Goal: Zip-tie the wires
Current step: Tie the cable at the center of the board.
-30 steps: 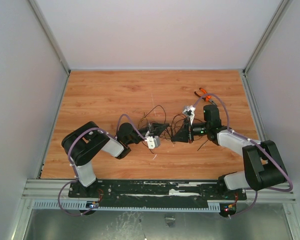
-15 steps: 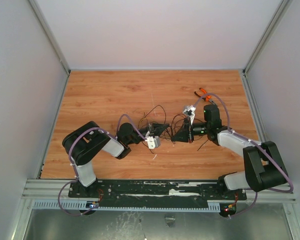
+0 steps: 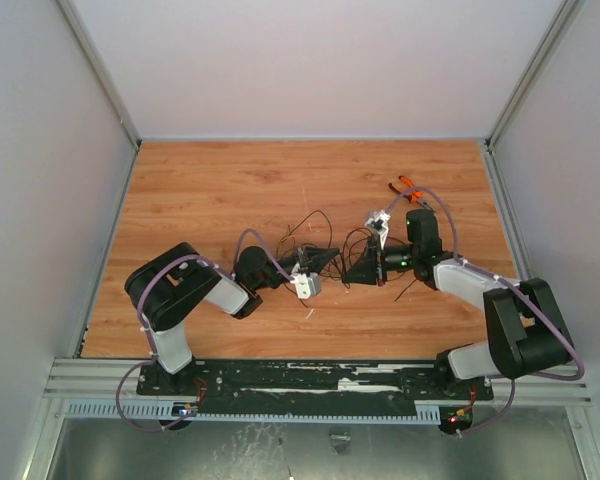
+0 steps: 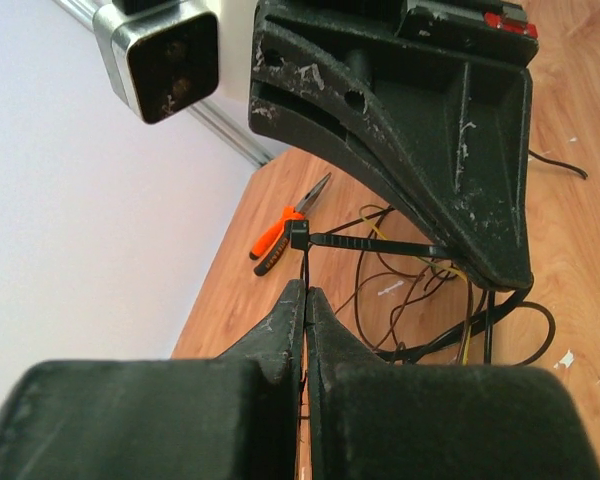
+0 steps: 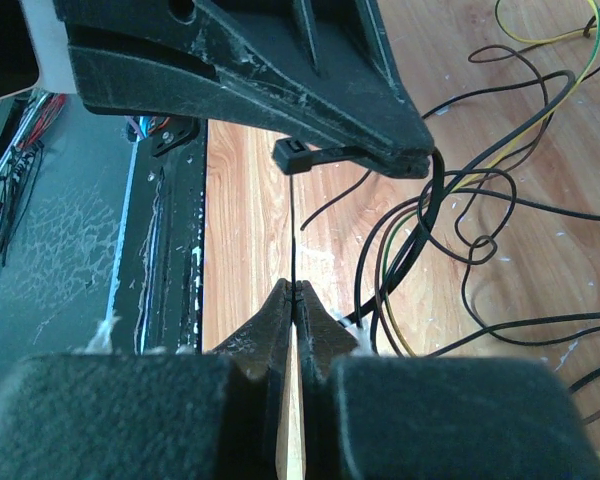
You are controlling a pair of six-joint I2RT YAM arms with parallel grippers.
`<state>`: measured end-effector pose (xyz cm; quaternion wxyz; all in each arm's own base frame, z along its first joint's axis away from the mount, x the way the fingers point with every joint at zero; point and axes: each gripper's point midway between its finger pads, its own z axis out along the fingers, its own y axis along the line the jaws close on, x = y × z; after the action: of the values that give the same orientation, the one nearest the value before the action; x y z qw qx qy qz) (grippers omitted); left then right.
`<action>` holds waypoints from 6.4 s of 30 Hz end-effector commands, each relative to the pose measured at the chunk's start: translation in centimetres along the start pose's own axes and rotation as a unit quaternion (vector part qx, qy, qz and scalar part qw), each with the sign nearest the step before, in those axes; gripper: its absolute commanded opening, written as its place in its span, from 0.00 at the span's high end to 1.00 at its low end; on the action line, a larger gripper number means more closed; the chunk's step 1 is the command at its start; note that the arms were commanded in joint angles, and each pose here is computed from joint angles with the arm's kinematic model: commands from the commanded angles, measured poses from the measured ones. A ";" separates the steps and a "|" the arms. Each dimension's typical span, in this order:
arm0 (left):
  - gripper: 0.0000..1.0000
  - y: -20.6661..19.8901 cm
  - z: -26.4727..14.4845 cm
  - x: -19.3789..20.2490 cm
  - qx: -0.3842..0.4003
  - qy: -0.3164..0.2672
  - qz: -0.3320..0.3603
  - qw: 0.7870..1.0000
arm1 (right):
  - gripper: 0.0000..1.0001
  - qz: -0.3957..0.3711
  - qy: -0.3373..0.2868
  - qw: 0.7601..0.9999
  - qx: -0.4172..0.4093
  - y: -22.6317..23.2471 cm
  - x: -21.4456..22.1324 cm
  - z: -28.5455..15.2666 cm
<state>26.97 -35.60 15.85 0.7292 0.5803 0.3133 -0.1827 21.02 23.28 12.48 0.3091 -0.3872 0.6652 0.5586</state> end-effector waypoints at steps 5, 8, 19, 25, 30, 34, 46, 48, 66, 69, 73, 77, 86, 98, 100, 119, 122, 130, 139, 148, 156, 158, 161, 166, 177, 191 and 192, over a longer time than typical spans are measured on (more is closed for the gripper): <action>1.00 0.2 0.1 -1.1 -0.011 -0.018 0.014 1.000 | 1.00 -0.004 -0.006 1.000 -0.007 -0.3 -1.4 0.0; 1.00 0.2 0.1 -1.1 -0.011 -0.017 0.013 1.000 | 1.00 -0.008 -0.005 1.000 -0.008 -0.1 -1.4 -0.1; 1.00 0.2 0.1 -0.9 -0.013 -0.014 0.018 1.000 | 1.00 -0.005 -0.015 1.000 -0.021 0.9 -1.9 -0.5; 1.00 -0.1 0.2 -1.0 -0.009 -0.014 0.029 0.999 | 1.00 0.010 -0.018 0.999 -0.029 1.3 -1.8 -0.6; 1.00 -0.2 0.3 -1.0 -0.009 -0.015 0.033 0.999 | 1.00 0.018 -0.016 0.999 -0.025 1.0 -1.5 -0.5; 1.00 0.2 0.3 -1.3 -0.018 -0.017 0.041 0.999 | 1.00 0.022 -0.016 0.999 -0.028 0.8 -1.4 -0.5; 1.00 -0.3 0.4 -1.5 -0.019 -0.013 0.050 0.998 | 1.00 0.022 -0.019 0.999 -0.028 0.2 -2.0 -0.6; 1.00 -0.7 0.3 -1.2 -0.016 -0.008 0.048 0.999 | 1.00 0.022 -0.019 0.999 -0.027 0.2 -2.1 -0.6; 1.00 -1.5 0.3 -1.1 0.001 -0.003 0.054 0.999 | 1.00 0.039 -0.017 0.999 -0.009 -0.8 -2.4 -0.5; 1.00 -1.9 0.2 -0.8 0.006 0.001 0.058 0.998 | 1.00 0.041 -0.017 0.999 -0.008 -0.8 -2.6 -0.5; 1.00 -2.2 0.0 -0.5 0.010 0.008 0.058 0.998 | 1.00 0.042 -0.015 0.999 -0.007 -0.7 -2.8 -0.5; 1.00 -2.2 -0.1 -0.5 0.008 0.010 0.060 0.998 | 1.00 0.050 -0.011 0.999 -0.005 -0.7 -2.4 -0.6; 1.00 -2.6 -0.2 -0.2 0.016 0.015 0.066 0.998 | 1.00 0.061 -0.012 0.998 0.000 -1.0 -2.9 -0.5; 1.00 -3.6 -0.6 0.5 0.034 0.030 0.086 0.995 | 1.00 0.089 -0.007 0.996 0.005 -1.2 -3.3 -0.5; 1.00 -3.6 -0.7 0.6 0.037 0.034 0.094 0.994 | 1.00 0.095 -0.005 0.995 0.003 -1.3 -3.3 -0.4; 1.00 -4.0 -0.6 1.0 0.072 0.048 0.132 0.987 | 1.00 0.120 0.013 0.992 0.022 -2.7 -1.8 -0.2; 1.00 -4.1 -0.6 1.1 0.073 0.049 0.133 0.987 | 1.00 0.120 0.011 0.992 0.020 -2.6 -2.0 -0.2; 1.00 -4.1 -0.5 1.0 0.074 0.045 0.136 0.987 | 1.00 0.130 0.015 0.991 0.017 -2.8 -1.7 0.3; 1.00 -4.6 -0.7 1.4 0.084 0.050 0.139 0.986 | 1.00 0.127 0.014 0.992 0.016 -3.0 -2.3 0.4; 1.00 -4.8 -0.7 1.5 0.089 0.051 0.143 0.984 | 1.00 0.137 0.020 0.990 0.016 -3.2 -1.8 0.5; 1.00 -5.0 -0.7 1.5 0.091 0.050 0.143 0.984 | 1.00 0.142 0.026 0.989 0.017 -3.5 -1.5 0.8; 1.00 -5.0 -0.7 1.6 0.092 0.050 0.143 0.984 | 1.00 0.143 0.028 0.989 0.017 -3.6 -1.5 0.9; 1.00 -5.1 -0.7 1.6 0.092 0.050 0.143 0.984 | 1.00 0.145 0.029 0.989 0.017 -3.7 -1.4 1.0; 1.00 -5.1 -0.7 1.6 0.093 0.050 0.143 0.984 | 1.00 0.147 0.030 0.989 0.018 -3.8 -1.4 1.1; 1.00 -5.7 -0.7 1.8 0.104 0.054 0.149 0.982 | 1.00 0.147 0.029 0.989 0.019 -4.1 -1.7 1.2; 1.00 -5.5 -0.7 1.7 0.102 0.054 0.151 0.982 | 1.00 0.123 0.026 0.991 0.048 -4.5 -1.4 1.3; 1.00 -5.5 -0.7 1.7 0.101 0.053 0.151 0.982 | 1.00 0.123 0.027 0.991 0.048 -4.4 -1.3 1.3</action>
<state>25.99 -35.12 10.00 0.6630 0.6959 0.2709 -0.0516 23.97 24.24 10.56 0.1853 -0.2799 0.7463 0.5748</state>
